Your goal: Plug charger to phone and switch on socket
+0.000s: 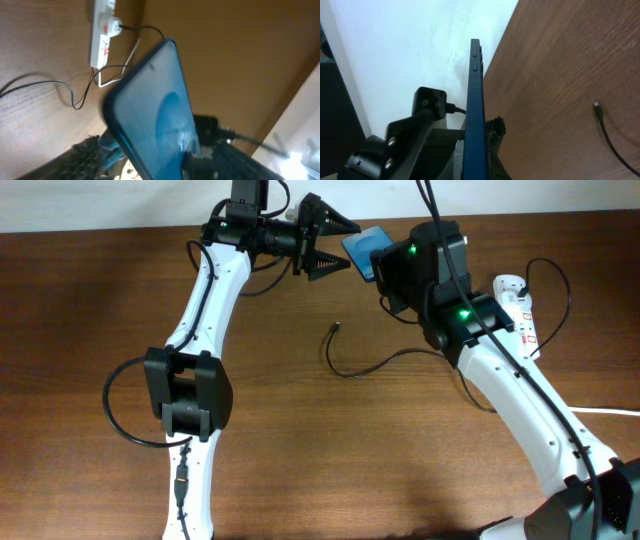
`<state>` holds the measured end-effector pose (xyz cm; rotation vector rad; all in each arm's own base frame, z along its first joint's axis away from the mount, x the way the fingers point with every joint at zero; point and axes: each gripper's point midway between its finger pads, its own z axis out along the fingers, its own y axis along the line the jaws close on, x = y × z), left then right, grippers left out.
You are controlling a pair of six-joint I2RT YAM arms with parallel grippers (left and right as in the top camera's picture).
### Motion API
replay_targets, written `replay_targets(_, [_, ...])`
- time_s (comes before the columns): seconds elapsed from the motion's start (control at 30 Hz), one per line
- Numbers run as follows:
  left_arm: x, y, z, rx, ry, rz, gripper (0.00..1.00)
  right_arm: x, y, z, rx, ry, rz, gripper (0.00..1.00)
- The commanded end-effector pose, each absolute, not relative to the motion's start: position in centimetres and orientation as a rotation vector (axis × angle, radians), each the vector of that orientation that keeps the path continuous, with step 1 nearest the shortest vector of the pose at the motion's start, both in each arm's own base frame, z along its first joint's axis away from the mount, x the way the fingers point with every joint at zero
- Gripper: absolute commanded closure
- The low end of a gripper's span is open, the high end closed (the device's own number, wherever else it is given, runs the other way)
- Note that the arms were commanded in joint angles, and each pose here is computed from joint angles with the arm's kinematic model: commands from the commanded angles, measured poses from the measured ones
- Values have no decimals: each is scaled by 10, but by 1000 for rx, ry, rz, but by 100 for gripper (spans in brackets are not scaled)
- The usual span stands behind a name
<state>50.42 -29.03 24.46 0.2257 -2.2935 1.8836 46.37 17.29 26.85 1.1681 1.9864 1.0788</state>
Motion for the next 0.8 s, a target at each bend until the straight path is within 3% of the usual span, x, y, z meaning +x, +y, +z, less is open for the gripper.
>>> replay_targets(0.0, [514,-288,248,423,-2286,1819,42,465,177,283,1155,1949,1117,96])
replay_targets(0.1, [514,-289,248,482,-2254,1792,50,465,178,283,1152,1953,1122,96])
replay_targets(0.27, [512,-295,246,544,-2228,1752,54,464,187,280,1207,1946,1159,96])
replay_targets(0.33, [510,-302,245,561,-2221,1736,61,466,195,281,1214,1930,1188,96])
replay_targets(0.77, [500,-314,262,389,-2191,1814,81,473,207,265,1343,1908,1251,96])
